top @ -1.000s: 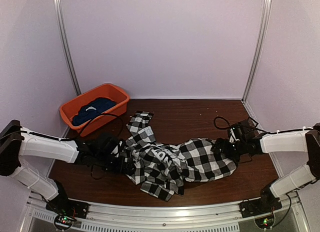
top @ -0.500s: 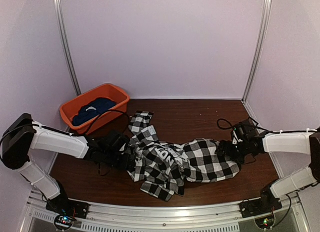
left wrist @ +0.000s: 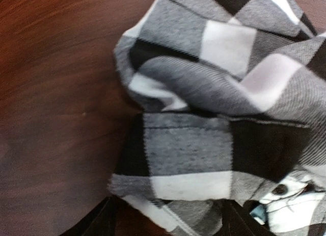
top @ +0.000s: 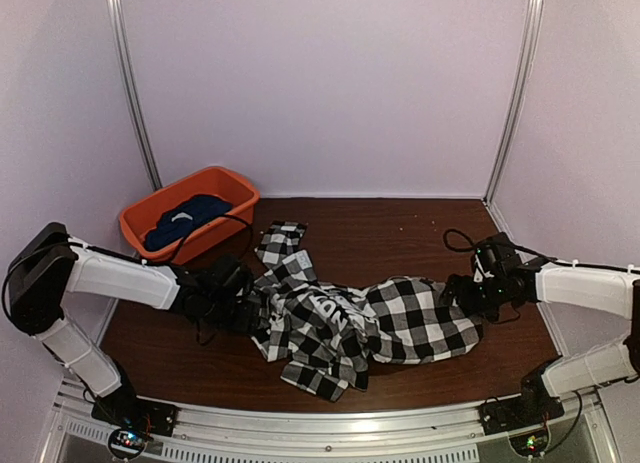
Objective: Pin the brooch onto the clothing
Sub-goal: Smooth out the clothing with brooches at the center of the board.
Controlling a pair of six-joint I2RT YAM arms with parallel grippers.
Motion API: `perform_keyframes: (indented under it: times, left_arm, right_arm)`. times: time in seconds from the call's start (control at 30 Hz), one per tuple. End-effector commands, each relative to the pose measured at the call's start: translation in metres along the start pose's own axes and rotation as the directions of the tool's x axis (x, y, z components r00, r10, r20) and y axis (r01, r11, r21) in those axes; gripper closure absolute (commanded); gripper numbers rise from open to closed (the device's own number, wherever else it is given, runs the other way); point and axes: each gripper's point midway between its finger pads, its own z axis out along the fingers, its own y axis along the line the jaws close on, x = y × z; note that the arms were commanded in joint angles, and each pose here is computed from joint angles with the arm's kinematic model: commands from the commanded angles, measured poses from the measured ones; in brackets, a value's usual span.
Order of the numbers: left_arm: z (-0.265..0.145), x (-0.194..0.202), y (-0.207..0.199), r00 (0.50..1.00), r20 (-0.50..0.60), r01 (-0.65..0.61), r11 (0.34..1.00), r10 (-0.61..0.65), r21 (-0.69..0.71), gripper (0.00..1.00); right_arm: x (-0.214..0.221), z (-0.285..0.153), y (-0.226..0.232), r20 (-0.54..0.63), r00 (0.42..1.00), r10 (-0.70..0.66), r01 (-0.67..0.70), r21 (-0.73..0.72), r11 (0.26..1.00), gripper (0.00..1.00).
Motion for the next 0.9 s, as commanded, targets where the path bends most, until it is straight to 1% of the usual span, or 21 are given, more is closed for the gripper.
perform_keyframes:
  times: [0.0, 0.07, 0.2, 0.3, 0.37, 0.4, 0.63, 0.8, 0.87]
  left_arm:
    - [-0.013, 0.025, 0.035, 0.996, -0.092, -0.010, 0.993, 0.000, -0.115, 0.27]
    - [-0.027, 0.006, 0.025, 1.000, -0.025, 0.005, 0.998, -0.007, -0.068, 0.25]
    - [-0.052, -0.024, -0.008, 0.995, 0.102, -0.001, 0.996, -0.008, 0.093, 0.20]
    - [-0.061, -0.031, -0.034, 0.990, 0.139, -0.039, 0.983, 0.014, 0.178, 0.09]
    - [-0.060, -0.029, -0.048, 0.988, 0.148, -0.071, 0.974, 0.040, 0.214, 0.03]
    - [-0.057, -0.027, -0.055, 0.987, 0.149, -0.091, 0.971, 0.059, 0.223, 0.03]
    - [-0.039, -0.015, -0.093, 0.984, 0.139, -0.146, 0.950, 0.111, 0.276, 0.02]
    - [-0.032, -0.003, -0.112, 0.991, 0.105, -0.116, 0.931, 0.085, 0.345, 0.02]
    - [-0.030, 0.001, -0.115, 0.991, 0.112, -0.114, 0.924, 0.078, 0.365, 0.02]
  right_arm:
    - [-0.005, -0.008, -0.008, 0.018, 1.000, -0.013, 0.012, 0.037, 0.999, 0.03]
    - [-0.007, -0.011, -0.007, 0.027, 1.000, -0.012, 0.011, 0.029, 1.000, 0.03]
    - [-0.011, -0.018, -0.004, 0.048, 0.999, -0.009, 0.008, 0.017, 1.000, 0.03]
    - [-0.014, -0.023, -0.001, 0.064, 0.998, -0.012, 0.012, 0.006, 1.000, 0.03]
    - [-0.016, -0.025, 0.000, 0.068, 0.997, -0.020, 0.020, 0.003, 1.000, 0.02]
    - [-0.017, -0.027, 0.001, 0.071, 0.997, -0.024, 0.024, 0.001, 1.000, 0.01]
    - [-0.028, -0.042, 0.007, 0.104, 0.994, -0.039, 0.039, -0.001, 0.999, 0.00]
    - [-0.032, -0.052, 0.019, 0.112, 0.993, -0.022, 0.027, -0.047, 0.999, 0.00]
    - [-0.030, -0.050, 0.021, 0.105, 0.994, -0.019, 0.025, -0.059, 0.998, 0.00]
